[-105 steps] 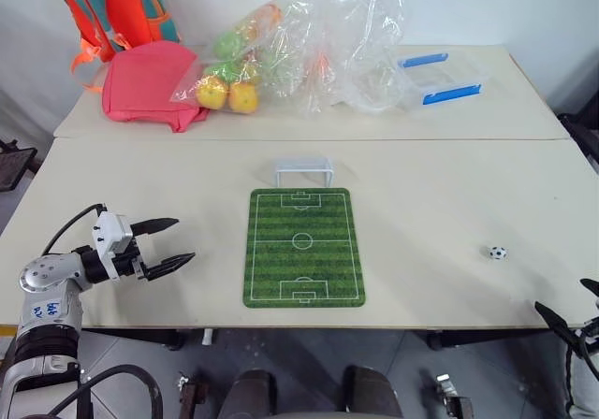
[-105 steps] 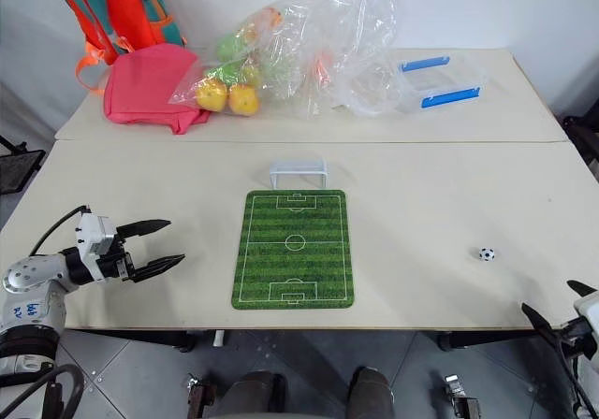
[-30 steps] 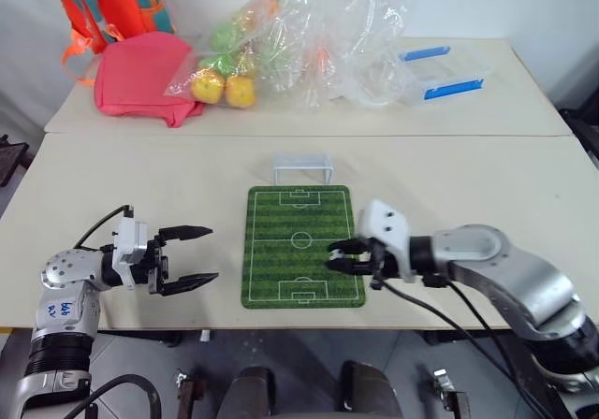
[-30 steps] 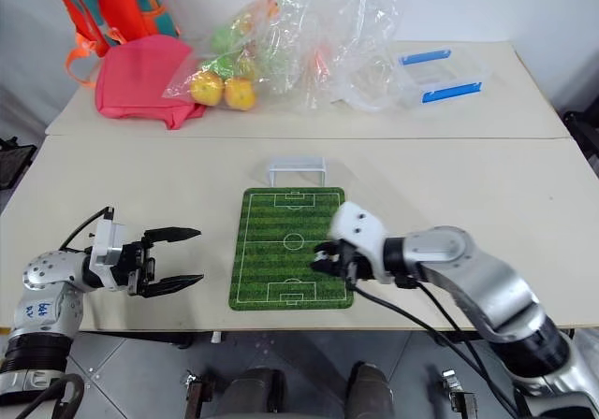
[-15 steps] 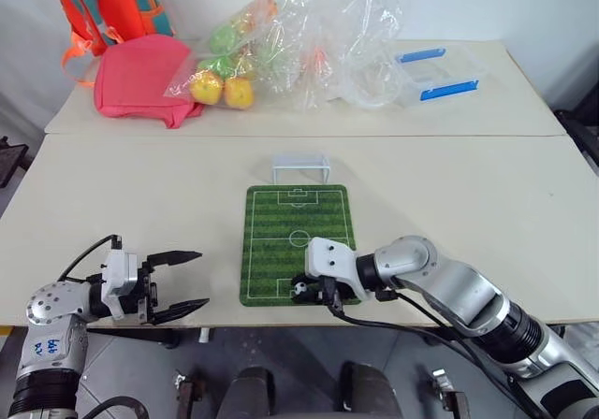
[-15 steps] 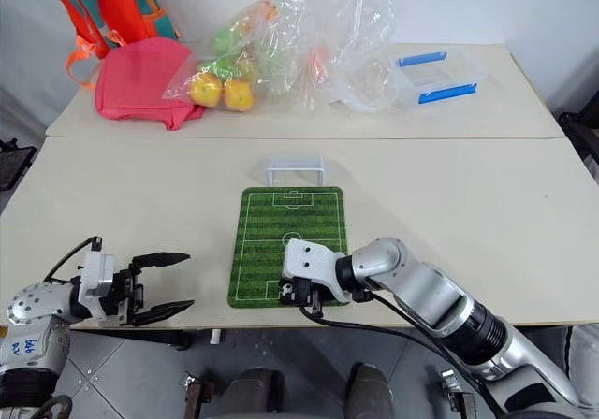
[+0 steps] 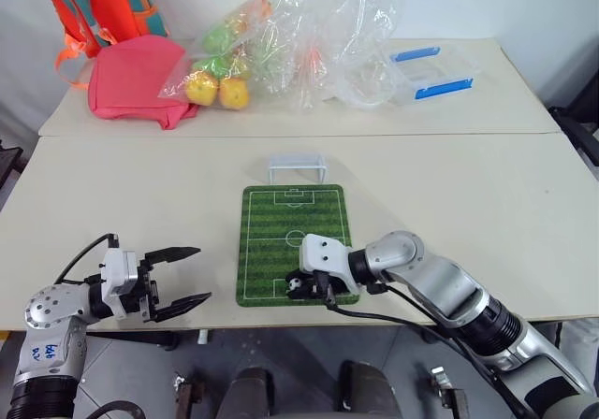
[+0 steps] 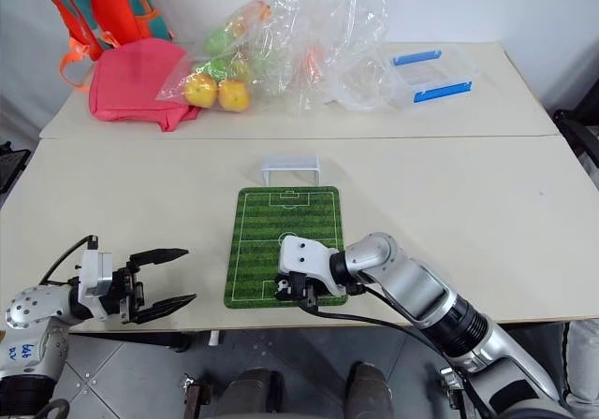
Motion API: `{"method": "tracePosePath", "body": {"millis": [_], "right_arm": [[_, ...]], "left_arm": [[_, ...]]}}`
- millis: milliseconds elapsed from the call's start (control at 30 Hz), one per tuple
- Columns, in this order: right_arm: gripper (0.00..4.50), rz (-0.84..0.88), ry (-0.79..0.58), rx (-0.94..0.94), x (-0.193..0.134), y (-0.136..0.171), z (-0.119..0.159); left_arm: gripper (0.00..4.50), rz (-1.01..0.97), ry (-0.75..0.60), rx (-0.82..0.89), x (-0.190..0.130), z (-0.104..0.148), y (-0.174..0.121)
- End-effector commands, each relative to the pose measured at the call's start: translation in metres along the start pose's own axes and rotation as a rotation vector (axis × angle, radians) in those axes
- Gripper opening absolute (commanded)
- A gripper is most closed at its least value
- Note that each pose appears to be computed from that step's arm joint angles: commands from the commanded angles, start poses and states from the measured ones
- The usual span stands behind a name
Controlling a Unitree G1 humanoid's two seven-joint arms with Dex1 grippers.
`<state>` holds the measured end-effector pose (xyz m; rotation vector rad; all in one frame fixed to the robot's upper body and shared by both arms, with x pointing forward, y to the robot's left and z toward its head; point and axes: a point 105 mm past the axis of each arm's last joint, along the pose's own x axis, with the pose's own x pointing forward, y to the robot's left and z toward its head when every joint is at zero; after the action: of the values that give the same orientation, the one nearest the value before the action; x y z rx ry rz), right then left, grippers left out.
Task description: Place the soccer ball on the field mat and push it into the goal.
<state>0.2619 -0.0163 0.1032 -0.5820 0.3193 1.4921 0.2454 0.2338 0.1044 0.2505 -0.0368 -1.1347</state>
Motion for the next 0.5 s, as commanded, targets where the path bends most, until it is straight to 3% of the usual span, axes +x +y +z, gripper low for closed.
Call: {"method": "tracePosePath", "body": {"millis": [33, 233, 500], "right_arm": [[1.19, 0.007, -0.011, -0.030, 0.000, 0.001, 0.004], [3.14, 0.016, -0.023, -0.038, -0.001, 0.003, 0.006], [3.14, 0.028, -0.071, -0.082, -0.008, 0.003, 0.024]], "left_arm": [[4.50, 0.013, -0.031, 0.031, 0.000, 0.010, 0.004], [4.50, 0.017, -0.032, 0.035, 0.002, 0.010, 0.007], [4.50, 0.017, -0.041, 0.037, 0.008, 0.011, 0.011]]}}
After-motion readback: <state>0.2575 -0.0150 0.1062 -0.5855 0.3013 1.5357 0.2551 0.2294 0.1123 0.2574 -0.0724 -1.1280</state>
